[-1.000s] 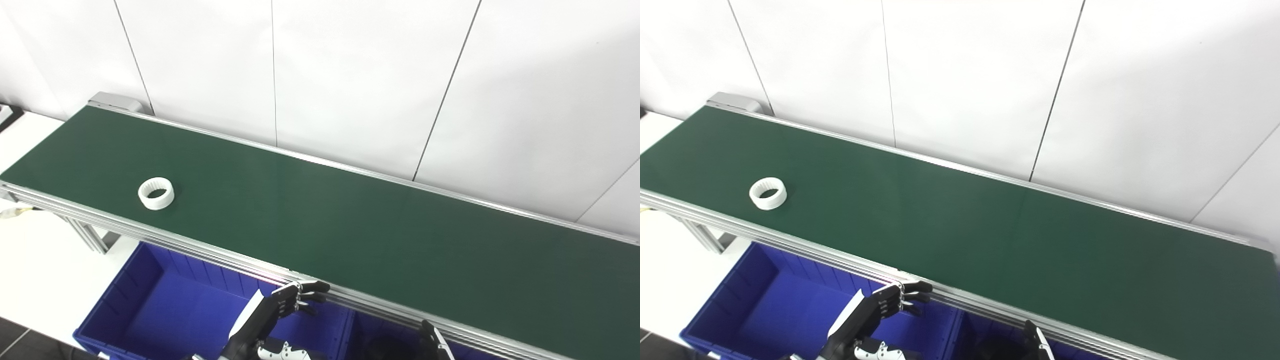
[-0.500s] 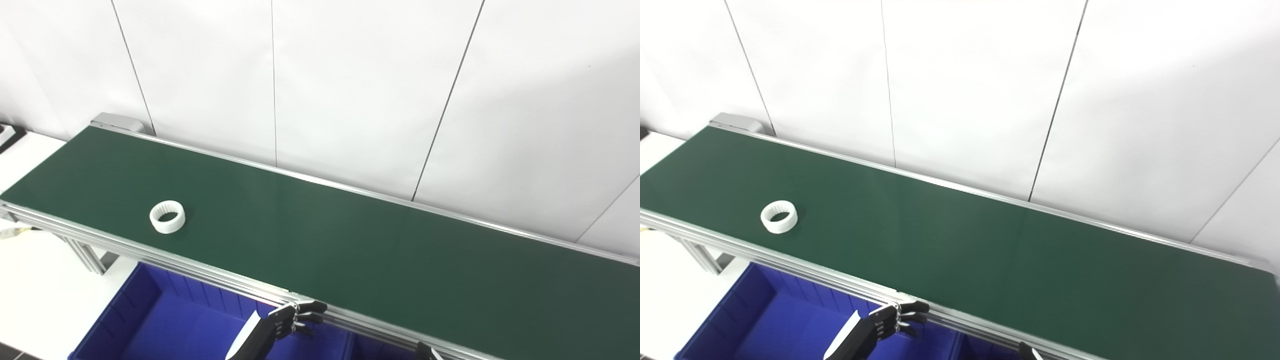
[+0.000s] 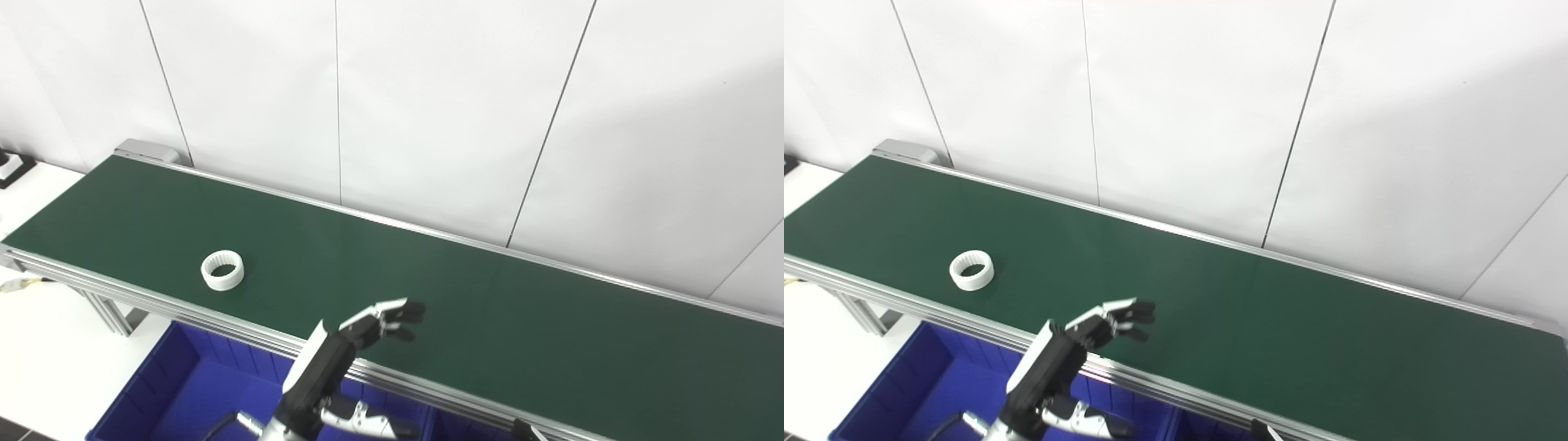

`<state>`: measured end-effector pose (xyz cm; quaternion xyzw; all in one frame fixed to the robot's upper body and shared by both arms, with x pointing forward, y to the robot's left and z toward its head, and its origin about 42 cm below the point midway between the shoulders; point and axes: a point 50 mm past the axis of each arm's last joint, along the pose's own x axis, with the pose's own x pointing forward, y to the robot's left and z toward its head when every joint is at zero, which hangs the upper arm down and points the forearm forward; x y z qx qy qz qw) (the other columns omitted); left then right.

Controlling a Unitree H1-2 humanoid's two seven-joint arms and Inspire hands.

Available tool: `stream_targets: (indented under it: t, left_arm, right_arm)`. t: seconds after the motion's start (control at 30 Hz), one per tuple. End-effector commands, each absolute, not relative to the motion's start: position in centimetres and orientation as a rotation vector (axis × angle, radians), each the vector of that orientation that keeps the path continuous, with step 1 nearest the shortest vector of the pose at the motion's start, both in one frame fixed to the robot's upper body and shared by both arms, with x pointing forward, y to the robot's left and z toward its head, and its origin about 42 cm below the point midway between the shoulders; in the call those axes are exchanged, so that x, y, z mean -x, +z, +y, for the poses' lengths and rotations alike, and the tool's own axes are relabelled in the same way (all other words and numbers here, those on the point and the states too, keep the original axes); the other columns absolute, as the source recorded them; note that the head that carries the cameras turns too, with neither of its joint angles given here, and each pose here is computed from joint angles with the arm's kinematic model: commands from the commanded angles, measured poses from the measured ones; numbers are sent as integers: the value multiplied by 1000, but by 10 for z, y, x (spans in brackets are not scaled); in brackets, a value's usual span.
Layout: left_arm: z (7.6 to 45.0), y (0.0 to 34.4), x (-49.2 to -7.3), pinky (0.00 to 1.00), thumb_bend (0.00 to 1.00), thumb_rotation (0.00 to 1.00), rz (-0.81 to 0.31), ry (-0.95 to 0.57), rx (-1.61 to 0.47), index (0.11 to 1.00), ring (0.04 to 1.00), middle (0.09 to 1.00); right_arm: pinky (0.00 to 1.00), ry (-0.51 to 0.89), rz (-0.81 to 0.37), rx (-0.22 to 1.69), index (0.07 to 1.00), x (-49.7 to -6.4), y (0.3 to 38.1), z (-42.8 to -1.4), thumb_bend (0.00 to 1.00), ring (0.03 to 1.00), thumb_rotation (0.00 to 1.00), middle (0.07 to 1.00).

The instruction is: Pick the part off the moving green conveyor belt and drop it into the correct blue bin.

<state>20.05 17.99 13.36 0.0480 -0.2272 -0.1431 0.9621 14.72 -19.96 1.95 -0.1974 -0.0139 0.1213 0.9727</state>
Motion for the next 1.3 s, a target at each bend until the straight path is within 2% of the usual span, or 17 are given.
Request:
stream_targets:
  t: [0.0,0.27,0.57,0.77,0.9,1.0,1.13,1.27]
  left_arm:
    - [177,154,-206,685,1000,355,-562,-271,-119,774,790,827]
    - [178,171,-213,690,1000,377,-570,-217,-175,772,799,830]
    - [192,168,-226,703,1000,402,-554,-115,-311,800,804,839]
    - [198,162,-233,782,955,433,-493,-27,-446,836,860,875]
    - [202,154,-241,865,872,419,-435,36,-545,869,902,907]
    - [206,148,-247,891,841,420,-396,60,-586,885,920,925]
    - [214,138,-254,893,832,427,-339,106,-642,898,930,942]
    - [225,129,-262,851,821,432,-261,163,-729,912,916,955]
  right_arm:
    - [721,229,-110,369,858,-154,29,-199,946,801,258,838]
    - [709,232,-132,360,839,-156,31,-195,955,789,234,821]
    - [674,213,-155,355,808,-155,31,-193,959,754,242,787]
    - [664,196,-183,361,782,-155,33,-192,963,728,259,757]
    - [678,186,-193,356,774,-155,33,-192,983,717,307,746]
    - [675,182,-196,354,774,-155,33,-192,985,716,302,747]
    - [664,179,-201,356,775,-155,32,-192,984,715,312,749]
    - [644,172,-205,355,771,-156,33,-192,999,710,324,745]
